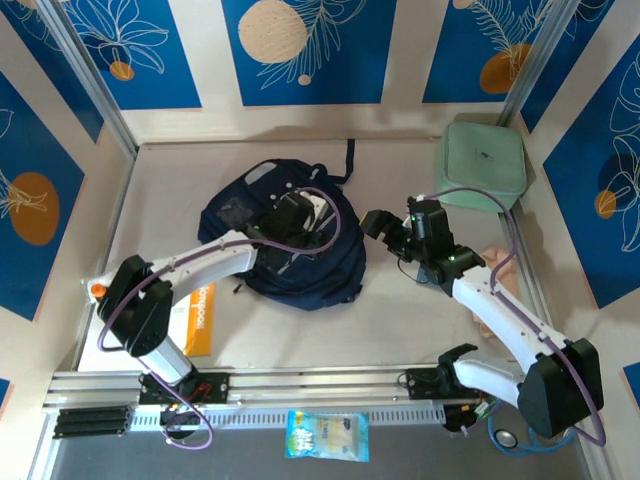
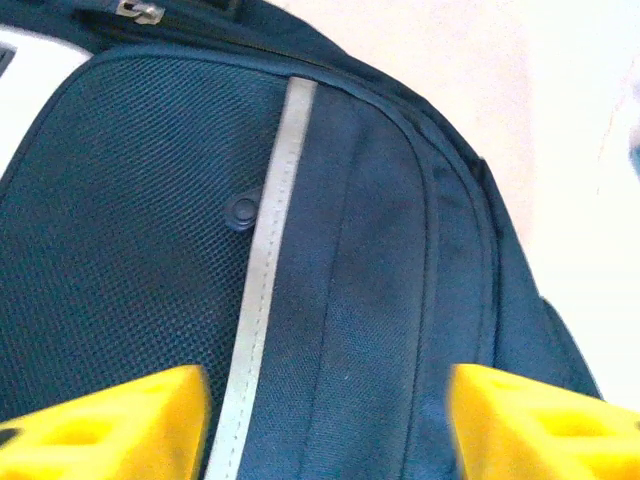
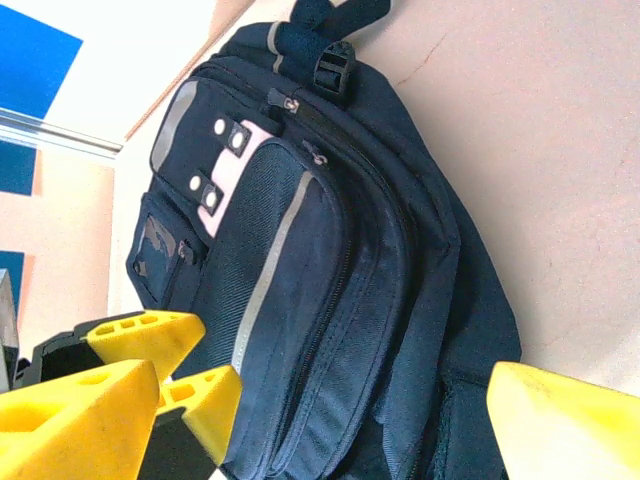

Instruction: Pack the student bag

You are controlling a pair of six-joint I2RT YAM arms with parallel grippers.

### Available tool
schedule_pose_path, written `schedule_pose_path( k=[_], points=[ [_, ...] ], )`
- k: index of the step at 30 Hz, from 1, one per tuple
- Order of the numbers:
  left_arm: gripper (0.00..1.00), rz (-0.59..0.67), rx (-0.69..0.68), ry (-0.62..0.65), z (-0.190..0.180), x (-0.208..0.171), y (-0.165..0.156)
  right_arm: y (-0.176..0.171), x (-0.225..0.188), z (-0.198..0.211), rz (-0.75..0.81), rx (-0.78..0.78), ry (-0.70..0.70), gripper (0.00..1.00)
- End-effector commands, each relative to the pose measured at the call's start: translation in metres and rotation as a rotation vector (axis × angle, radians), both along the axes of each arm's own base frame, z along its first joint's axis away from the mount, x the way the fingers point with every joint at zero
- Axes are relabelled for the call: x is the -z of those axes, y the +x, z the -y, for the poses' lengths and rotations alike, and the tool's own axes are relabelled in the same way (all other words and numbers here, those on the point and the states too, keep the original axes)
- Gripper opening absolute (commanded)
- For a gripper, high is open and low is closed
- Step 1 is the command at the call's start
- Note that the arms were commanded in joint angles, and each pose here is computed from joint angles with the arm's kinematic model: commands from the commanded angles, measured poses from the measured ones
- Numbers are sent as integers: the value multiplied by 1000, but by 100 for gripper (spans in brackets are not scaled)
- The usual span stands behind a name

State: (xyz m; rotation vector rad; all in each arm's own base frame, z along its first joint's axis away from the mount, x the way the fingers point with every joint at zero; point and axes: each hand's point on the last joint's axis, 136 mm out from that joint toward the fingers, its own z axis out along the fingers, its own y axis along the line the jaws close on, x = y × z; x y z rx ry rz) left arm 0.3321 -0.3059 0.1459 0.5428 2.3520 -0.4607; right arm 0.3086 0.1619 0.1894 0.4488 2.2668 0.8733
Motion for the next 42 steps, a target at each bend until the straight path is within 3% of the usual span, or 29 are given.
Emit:
schedule_pose_path(
  k=[1, 5, 9, 13, 19, 32, 37, 42],
  points=[
    [85, 35, -126, -54, -20, -22, 12, 1, -2, -2, 7, -49, -40, 87],
    [97, 20, -318, -53, -73, -14, 17, 2, 1, -16, -7, -111, -7, 87],
    [100, -94, -505, -113, -123, 15, 14, 5, 4, -22, -17, -120, 12, 88],
    [100, -173, -587, -161, -143, 41, 8, 6, 5, -24, -20, -123, 8, 88],
    [100, -251, -543, -188, -125, 64, 20, 6, 6, -27, -15, -126, 5, 87],
    [98, -300, -323, -312, -38, 62, 104, -1, 9, -20, -24, -114, -17, 86],
    [98, -256, -327, -270, -53, 37, 96, -8, 14, -15, -37, -109, -42, 86],
    [100, -244, -442, -145, -118, 31, 51, -9, 19, -18, -25, -135, -69, 90]
  ],
)
